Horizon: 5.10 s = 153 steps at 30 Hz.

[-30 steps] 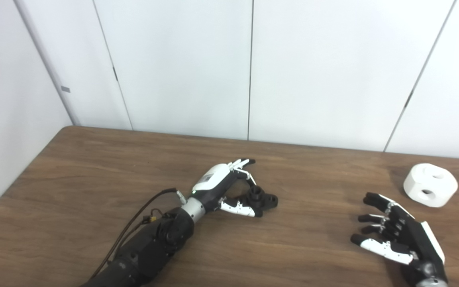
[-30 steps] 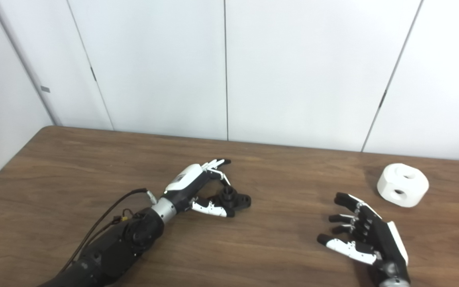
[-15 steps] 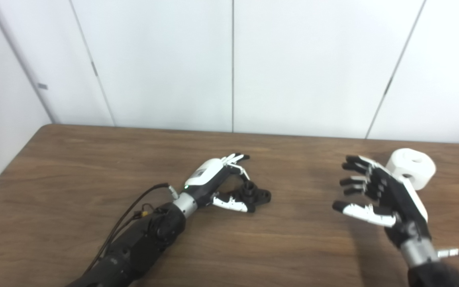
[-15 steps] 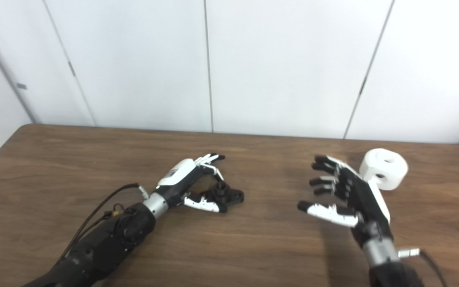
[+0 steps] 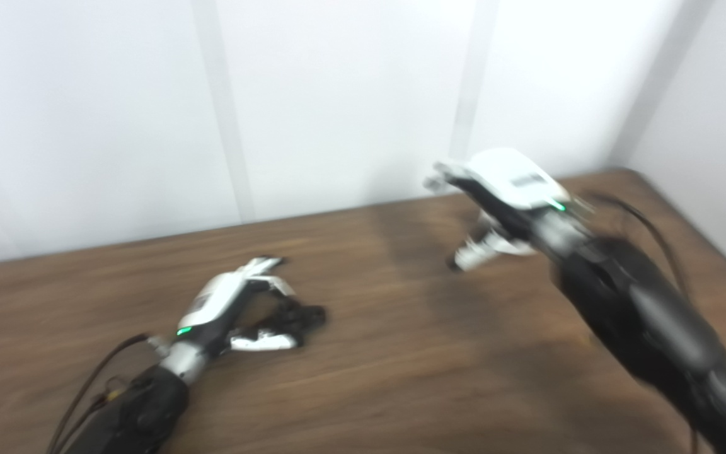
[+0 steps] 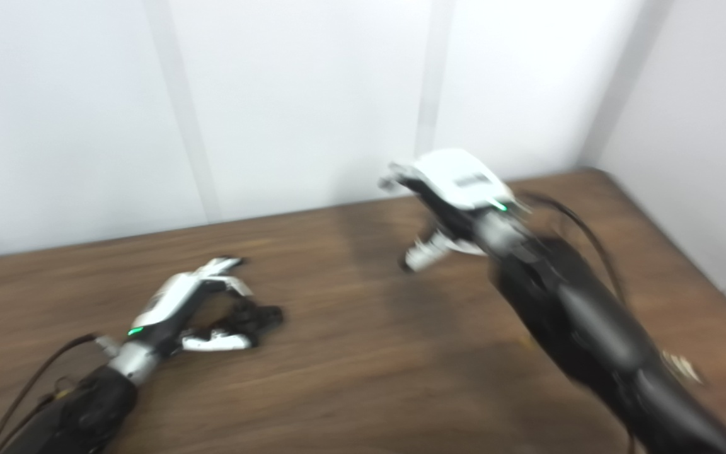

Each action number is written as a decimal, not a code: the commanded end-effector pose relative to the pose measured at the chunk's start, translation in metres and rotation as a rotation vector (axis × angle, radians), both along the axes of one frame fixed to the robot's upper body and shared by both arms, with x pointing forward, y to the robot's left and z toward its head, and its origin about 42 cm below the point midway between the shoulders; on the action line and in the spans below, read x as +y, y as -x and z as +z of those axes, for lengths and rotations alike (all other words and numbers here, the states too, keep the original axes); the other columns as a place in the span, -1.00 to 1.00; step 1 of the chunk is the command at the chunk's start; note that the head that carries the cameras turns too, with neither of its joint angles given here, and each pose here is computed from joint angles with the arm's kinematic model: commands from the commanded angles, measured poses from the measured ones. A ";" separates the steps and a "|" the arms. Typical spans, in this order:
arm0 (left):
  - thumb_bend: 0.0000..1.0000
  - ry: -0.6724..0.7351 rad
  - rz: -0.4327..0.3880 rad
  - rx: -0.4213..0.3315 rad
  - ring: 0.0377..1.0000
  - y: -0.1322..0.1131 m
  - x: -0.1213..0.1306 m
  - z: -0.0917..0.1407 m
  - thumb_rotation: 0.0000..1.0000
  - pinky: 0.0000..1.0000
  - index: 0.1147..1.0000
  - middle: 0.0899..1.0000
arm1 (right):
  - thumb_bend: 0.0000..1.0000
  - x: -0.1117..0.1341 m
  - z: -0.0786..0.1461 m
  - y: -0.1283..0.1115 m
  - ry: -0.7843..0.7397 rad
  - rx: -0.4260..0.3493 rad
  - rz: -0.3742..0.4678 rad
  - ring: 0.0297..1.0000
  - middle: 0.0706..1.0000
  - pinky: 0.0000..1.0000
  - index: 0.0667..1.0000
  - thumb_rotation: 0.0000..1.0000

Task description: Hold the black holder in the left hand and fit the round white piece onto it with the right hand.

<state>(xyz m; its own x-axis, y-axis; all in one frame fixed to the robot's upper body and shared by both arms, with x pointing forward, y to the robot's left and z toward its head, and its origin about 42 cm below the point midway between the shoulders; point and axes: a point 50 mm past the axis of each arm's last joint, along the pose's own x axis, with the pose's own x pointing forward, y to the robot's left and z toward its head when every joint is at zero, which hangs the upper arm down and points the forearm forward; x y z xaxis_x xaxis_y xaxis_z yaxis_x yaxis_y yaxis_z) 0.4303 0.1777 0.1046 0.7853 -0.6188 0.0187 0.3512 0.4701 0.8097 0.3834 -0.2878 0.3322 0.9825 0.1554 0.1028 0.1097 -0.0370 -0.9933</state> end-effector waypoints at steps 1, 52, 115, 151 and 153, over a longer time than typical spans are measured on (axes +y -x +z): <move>0.05 -0.195 -0.145 0.214 1.00 0.044 -0.002 -0.064 -0.88 1.00 -0.17 0.87 | 0.65 -0.010 0.044 -0.011 0.095 -0.070 -0.086 0.87 0.88 0.68 0.55 -0.39; 0.05 -0.191 -0.110 0.252 1.00 0.046 0.023 -0.069 -0.88 1.00 -0.17 0.88 | 1.00 -0.073 0.044 -0.099 0.255 0.380 -0.479 1.00 1.00 1.00 0.73 -0.23; 0.05 -0.155 -0.103 0.253 1.00 0.054 0.021 -0.072 -0.88 1.00 -0.17 0.87 | 0.71 -0.062 -0.024 -0.107 0.182 0.183 -0.406 0.83 0.72 0.81 0.28 -0.46; 0.05 -0.147 -0.115 0.247 1.00 0.056 0.010 -0.073 -0.88 1.00 -0.17 0.87 | 0.05 -0.018 0.002 -0.094 0.053 0.008 -0.196 0.80 0.58 0.92 -0.11 -0.71; 0.05 -0.147 -0.119 0.244 1.00 0.057 0.008 -0.073 -0.88 1.00 -0.17 0.87 | 0.05 -0.004 0.011 -0.093 0.078 0.022 -0.157 0.80 0.58 0.90 -0.11 -0.71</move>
